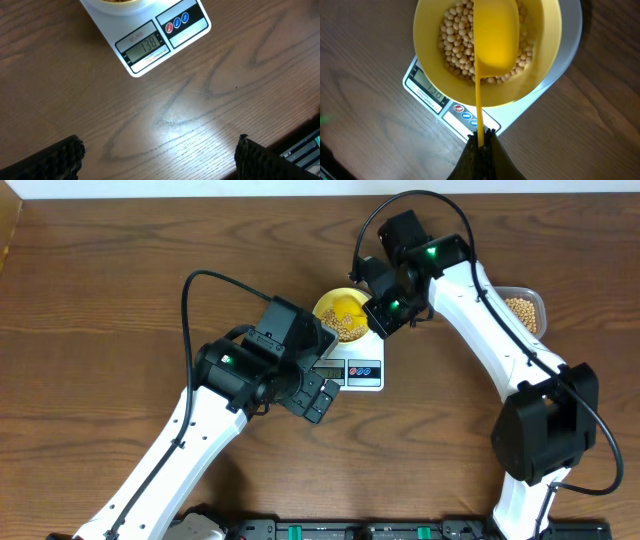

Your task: Scoop item into bowl and weigh 50g on scale

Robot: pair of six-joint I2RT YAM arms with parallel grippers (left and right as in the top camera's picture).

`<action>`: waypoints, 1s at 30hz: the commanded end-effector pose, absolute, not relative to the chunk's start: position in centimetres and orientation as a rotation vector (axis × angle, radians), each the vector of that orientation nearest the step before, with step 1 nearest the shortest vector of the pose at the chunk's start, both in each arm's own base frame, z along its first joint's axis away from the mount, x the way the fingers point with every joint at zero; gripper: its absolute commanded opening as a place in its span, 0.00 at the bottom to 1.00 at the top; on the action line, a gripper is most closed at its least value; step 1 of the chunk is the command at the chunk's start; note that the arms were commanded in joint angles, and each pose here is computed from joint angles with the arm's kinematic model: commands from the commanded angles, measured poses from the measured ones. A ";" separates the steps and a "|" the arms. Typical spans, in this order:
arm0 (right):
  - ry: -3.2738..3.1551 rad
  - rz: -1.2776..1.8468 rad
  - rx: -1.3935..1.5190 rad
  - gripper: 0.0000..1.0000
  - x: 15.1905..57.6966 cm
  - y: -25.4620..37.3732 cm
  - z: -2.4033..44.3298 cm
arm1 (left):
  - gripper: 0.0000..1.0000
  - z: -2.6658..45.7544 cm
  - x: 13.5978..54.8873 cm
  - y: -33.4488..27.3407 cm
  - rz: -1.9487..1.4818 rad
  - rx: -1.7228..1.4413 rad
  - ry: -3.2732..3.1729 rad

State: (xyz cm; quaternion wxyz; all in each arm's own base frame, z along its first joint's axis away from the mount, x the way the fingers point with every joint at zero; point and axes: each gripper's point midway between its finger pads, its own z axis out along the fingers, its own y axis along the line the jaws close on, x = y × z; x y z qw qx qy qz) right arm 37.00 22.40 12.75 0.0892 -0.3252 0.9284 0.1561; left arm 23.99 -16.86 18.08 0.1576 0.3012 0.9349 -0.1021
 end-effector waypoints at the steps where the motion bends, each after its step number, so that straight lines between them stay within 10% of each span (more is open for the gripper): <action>1: 2.762 0.452 -1.016 0.01 36.6 22.7 12.2 | 0.98 18.7 24.1 -16.9 -0.293 0.861 2.655; 30: 2.762 0.357 -1.102 0.01 36.6 22.5 10.9 | 0.98 18.7 24.1 -16.9 -0.293 0.861 2.655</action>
